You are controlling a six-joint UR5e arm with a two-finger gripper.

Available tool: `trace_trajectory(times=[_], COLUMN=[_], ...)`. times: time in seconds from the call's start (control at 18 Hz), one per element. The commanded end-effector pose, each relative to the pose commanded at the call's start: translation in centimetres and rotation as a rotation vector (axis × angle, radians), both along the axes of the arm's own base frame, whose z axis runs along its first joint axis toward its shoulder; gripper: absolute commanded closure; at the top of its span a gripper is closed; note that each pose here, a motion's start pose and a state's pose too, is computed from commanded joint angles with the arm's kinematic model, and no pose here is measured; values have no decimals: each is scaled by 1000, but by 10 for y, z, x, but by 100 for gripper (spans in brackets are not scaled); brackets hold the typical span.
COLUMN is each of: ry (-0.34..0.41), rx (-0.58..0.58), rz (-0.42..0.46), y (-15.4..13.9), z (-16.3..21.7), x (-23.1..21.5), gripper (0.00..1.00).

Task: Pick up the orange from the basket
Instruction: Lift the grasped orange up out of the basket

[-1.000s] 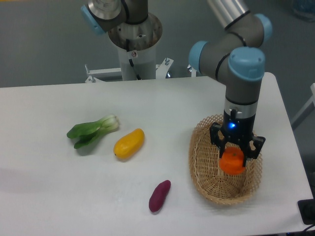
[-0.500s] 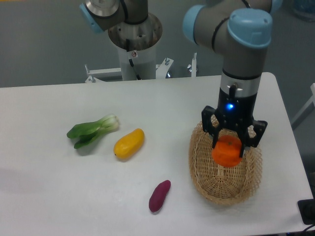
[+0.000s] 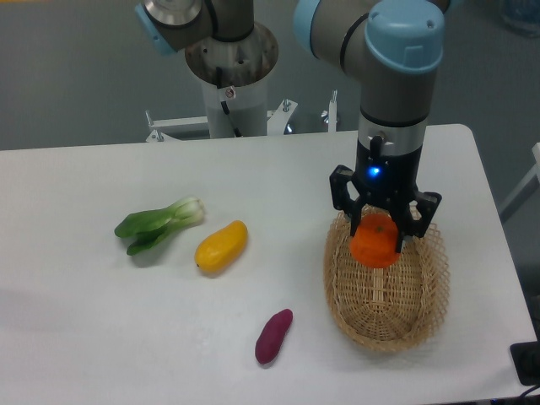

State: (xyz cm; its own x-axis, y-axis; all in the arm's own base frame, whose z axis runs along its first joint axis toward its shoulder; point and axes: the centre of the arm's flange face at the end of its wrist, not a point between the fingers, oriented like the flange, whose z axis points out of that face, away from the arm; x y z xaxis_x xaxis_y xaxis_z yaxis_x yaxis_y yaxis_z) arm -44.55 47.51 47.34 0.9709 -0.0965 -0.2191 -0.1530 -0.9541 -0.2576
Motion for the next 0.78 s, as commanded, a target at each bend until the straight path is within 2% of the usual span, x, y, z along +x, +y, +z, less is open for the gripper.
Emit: trace_trajectory(times=[0.78], ry=[-3], rx=[-1], rz=[-5], y=[2], z=[-5], x=[3], gripper=[37])
